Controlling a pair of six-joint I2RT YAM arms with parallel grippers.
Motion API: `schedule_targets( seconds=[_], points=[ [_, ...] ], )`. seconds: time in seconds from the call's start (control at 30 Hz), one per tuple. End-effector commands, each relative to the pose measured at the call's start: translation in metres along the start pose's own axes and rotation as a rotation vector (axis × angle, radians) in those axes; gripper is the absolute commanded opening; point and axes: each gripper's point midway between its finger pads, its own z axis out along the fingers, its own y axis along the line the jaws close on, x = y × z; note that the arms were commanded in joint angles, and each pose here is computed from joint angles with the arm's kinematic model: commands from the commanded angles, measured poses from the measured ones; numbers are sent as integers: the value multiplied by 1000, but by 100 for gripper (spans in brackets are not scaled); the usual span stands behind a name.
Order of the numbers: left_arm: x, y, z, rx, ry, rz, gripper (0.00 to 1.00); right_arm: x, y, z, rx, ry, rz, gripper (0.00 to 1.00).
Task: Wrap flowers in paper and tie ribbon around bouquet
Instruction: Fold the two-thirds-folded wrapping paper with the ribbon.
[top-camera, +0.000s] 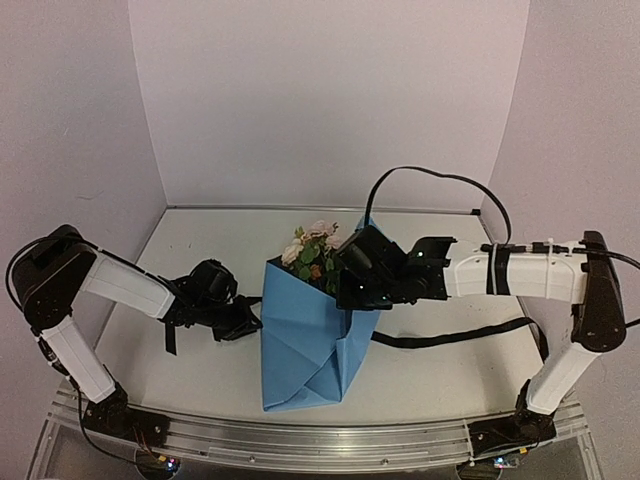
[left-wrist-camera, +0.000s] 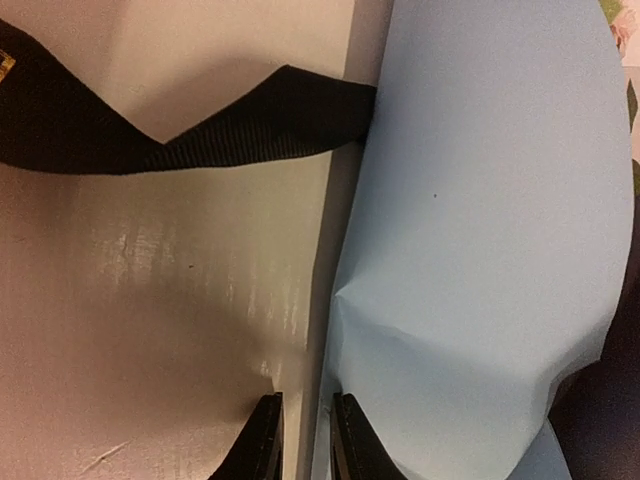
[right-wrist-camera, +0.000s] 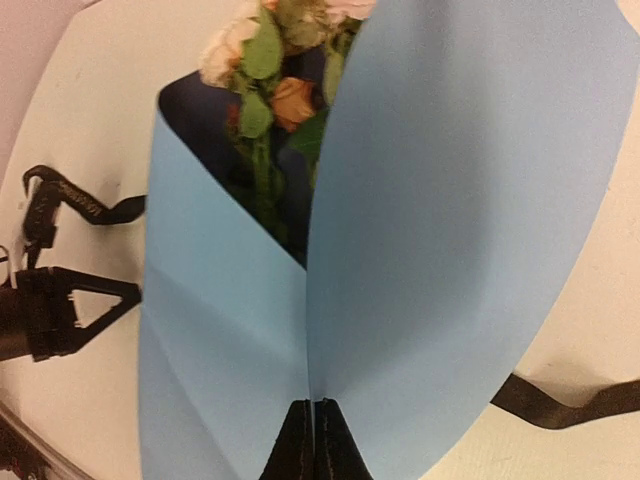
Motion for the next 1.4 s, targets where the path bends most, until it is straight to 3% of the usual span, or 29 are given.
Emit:
schedule_targets(
  seconds=[0.0,0.33,0.83,1.1,1.23,1.37],
  points=[
    [1,-19,9,73,2,-19,17,-8,48,6,-80,-13,-122,0],
    [3,-28,18,103,6,-30,16,36,122,52,-399,125,-162,0],
    [0,-32,16,116,-21,-40,18,85,106,110,-372,244,-161,0],
    [-19,-37,-26,111,-162,-42,29,91,95,123,-340,266,-133,0],
    [-30,-53,-45,166,-227,-16,42,91,93,124,-333,266,-128,0],
    [-48,-57,-41,139,-224,-10,46,91,94,126,-333,268,-124,0]
  ],
)
